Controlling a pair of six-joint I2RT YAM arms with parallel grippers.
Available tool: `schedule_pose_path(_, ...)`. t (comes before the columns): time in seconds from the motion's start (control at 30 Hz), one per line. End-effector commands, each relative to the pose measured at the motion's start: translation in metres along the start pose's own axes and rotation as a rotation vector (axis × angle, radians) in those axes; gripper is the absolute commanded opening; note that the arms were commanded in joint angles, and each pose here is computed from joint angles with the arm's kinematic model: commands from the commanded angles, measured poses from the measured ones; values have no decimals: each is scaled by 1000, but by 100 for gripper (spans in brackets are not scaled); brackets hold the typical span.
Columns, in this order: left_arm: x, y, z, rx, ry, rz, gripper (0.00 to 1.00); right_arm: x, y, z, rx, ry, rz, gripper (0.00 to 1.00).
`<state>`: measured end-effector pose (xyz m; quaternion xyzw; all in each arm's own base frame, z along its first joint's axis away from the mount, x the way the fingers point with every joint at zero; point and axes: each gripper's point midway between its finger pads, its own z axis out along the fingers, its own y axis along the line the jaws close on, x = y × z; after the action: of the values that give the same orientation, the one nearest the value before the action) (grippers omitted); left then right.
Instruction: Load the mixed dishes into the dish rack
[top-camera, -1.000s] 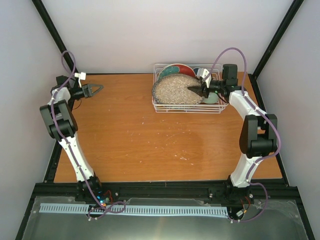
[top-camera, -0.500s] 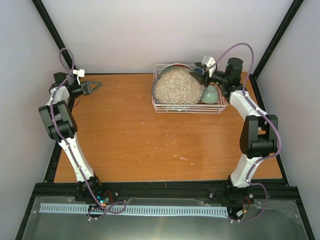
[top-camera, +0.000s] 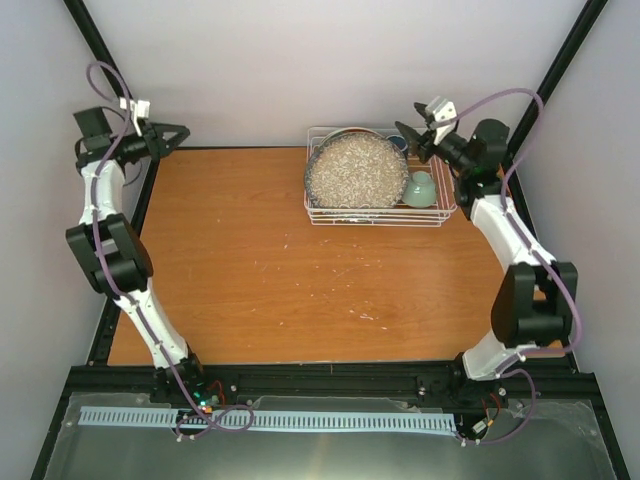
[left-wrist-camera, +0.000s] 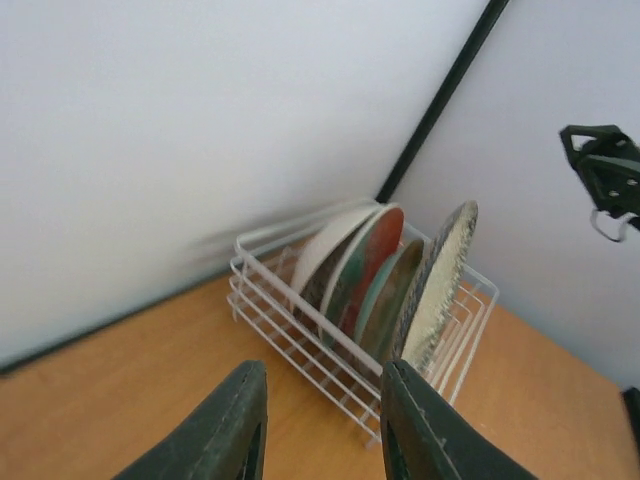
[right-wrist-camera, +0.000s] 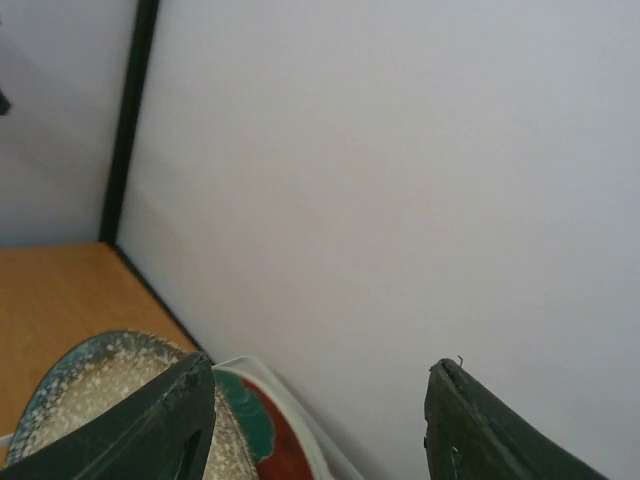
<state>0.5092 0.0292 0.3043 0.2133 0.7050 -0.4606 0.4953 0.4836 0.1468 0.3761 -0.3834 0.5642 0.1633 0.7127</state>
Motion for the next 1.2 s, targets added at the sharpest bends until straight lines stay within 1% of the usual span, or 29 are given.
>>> schedule_pose_path(0.0, -97, -79, -14, -77, -91, 310, 34, -41, -28, -39, 276, -56, 45, 59)
schedule_pose_path(0.13, -142, -125, -29, -201, -186, 473, 37, -35, -36, -71, 451, -13, 172, 63)
schedule_pose_path(0.17, -154, -135, -35, -259, -222, 505, 40, -31, -38, -79, 492, 9, 213, 64)
schedule_pose_path(0.2, -159, -146, -39, -287, -245, 535, 42, -25, -39, -87, 532, 36, 247, 65)
schedule_pose_path(0.27, -174, -164, -54, -402, -331, 598, 45, -14, -40, -102, 607, 96, 303, 68)
schedule_pose_path(0.3, -174, -166, -61, -459, -370, 608, 48, -9, -40, -109, 638, 128, 318, 69)
schedule_pose_path(0.33, -184, -179, -71, -514, -425, 652, 50, -3, -40, -116, 666, 162, 330, 70)
schedule_pose_path(0.37, -186, -182, -81, -578, -473, 665, 50, 2, -40, -123, 700, 194, 340, 70)
schedule_pose_path(0.4, -183, -183, -89, -635, -512, 670, 51, 6, -40, -132, 734, 220, 347, 73)
schedule_pose_path(0.47, -183, -195, -104, -714, -580, 713, 51, 21, -42, -149, 827, 281, 382, 80)
schedule_pose_path(0.53, -179, -201, -114, -764, -625, 743, 53, 39, -38, -160, 877, 336, 420, 81)
schedule_pose_path(0.63, -169, -187, -121, -829, -627, 704, 52, 67, -28, -171, 914, 407, 483, 82)
schedule_pose_path(0.7, -157, -170, -116, -836, -584, 672, 52, 84, -19, -175, 915, 443, 534, 83)
schedule_pose_path(0.8, -135, -148, -108, -822, -535, 613, 51, 103, -5, -179, 902, 484, 563, 85)
schedule_pose_path(0.93, -114, -125, -103, -817, -511, 544, 51, 110, 0, -189, 926, 492, 548, 85)
schedule_pose_path(1.17, -92, -103, -94, -777, -494, 469, 51, 105, -10, -219, 1098, 444, 507, 85)
